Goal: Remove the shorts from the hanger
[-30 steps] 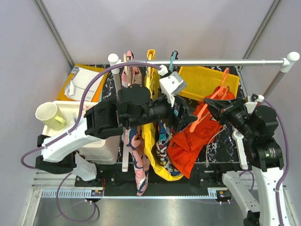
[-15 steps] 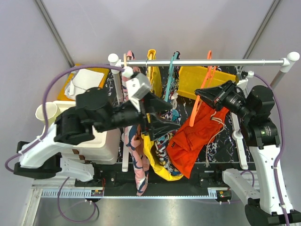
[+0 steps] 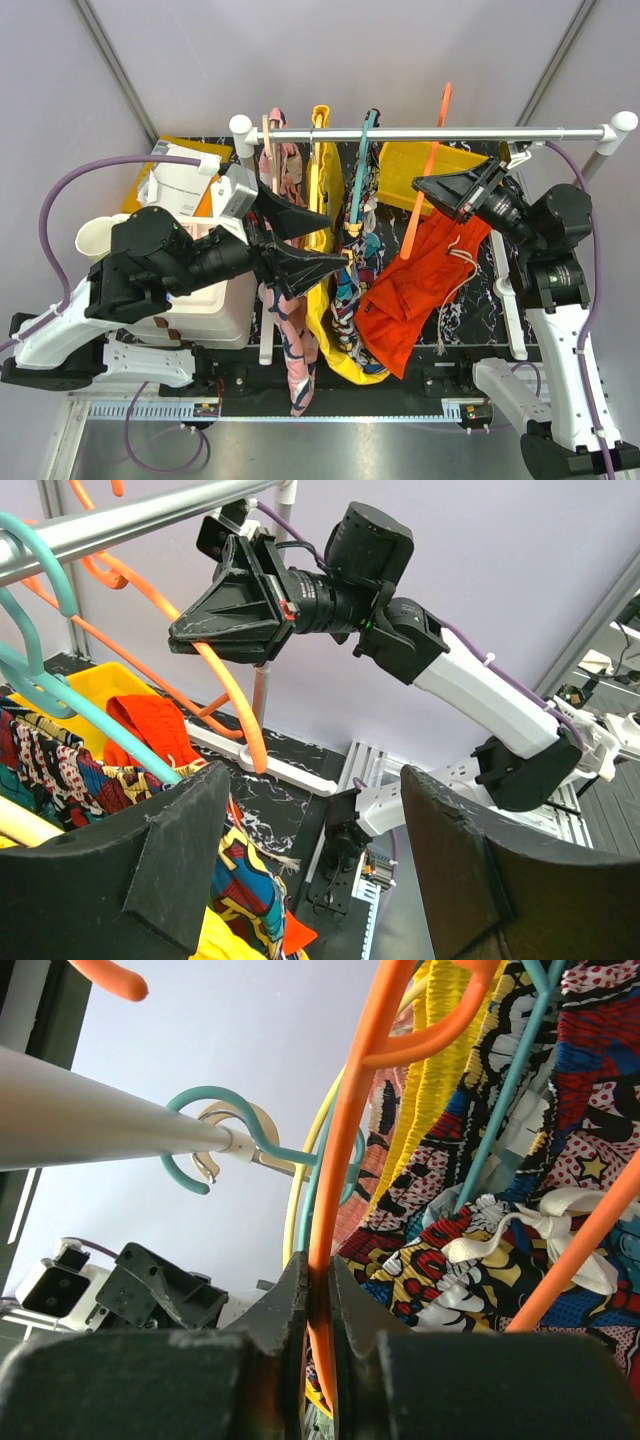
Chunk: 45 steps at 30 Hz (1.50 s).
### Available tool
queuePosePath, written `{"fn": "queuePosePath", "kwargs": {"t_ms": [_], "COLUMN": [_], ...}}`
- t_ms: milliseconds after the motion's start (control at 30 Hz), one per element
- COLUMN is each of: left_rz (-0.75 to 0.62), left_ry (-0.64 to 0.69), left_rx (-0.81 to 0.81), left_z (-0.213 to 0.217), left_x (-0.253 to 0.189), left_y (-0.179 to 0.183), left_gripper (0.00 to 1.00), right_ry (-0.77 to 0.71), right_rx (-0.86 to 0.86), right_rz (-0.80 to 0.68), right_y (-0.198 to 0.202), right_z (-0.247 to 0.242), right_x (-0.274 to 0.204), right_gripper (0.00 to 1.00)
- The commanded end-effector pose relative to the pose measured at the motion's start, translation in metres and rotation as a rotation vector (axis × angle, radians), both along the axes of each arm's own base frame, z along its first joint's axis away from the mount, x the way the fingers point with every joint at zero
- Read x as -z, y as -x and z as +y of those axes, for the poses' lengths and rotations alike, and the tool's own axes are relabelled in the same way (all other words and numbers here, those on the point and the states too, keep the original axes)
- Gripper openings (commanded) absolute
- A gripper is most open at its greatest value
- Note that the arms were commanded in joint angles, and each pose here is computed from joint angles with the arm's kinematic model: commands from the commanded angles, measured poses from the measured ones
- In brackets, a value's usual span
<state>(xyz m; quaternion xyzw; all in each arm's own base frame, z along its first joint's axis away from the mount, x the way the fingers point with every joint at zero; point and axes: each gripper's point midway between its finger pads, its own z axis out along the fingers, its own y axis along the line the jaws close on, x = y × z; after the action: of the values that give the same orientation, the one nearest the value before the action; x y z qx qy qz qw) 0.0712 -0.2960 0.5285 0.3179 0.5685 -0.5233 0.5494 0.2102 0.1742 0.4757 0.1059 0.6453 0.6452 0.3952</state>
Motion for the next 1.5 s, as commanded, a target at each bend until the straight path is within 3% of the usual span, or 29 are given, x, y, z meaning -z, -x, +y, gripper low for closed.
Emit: {"fn": "queuePosePath", "kwargs": {"t_ms": [0,867,1467], "left_rz": [-0.013,-0.026,-0.032], "left_ry": [0.070,0.059,0.046], "left_rx": [-0.032,-0.034,-0.045], "left_z": [-0.002,-0.012,-0.015], "left_x": [-0.016,-0.013,-0.010], "left_y": [-0.006,-0.008,-0.011], "left_gripper": [0.73,0.74,0.76], "right_ry": [-0.014,-0.057,0.030], "right_rx": [-0.056,-0.167,-0.281], "right_rz": [-0.156,-0.222,-0.169], "right_y": [0.019,0.040,0.062], "right_z": [0.004,0.010,0.017], "right_x": [-0.027,-0.042,0.011], "right_gripper": [0.00,0.00,0.00]}}
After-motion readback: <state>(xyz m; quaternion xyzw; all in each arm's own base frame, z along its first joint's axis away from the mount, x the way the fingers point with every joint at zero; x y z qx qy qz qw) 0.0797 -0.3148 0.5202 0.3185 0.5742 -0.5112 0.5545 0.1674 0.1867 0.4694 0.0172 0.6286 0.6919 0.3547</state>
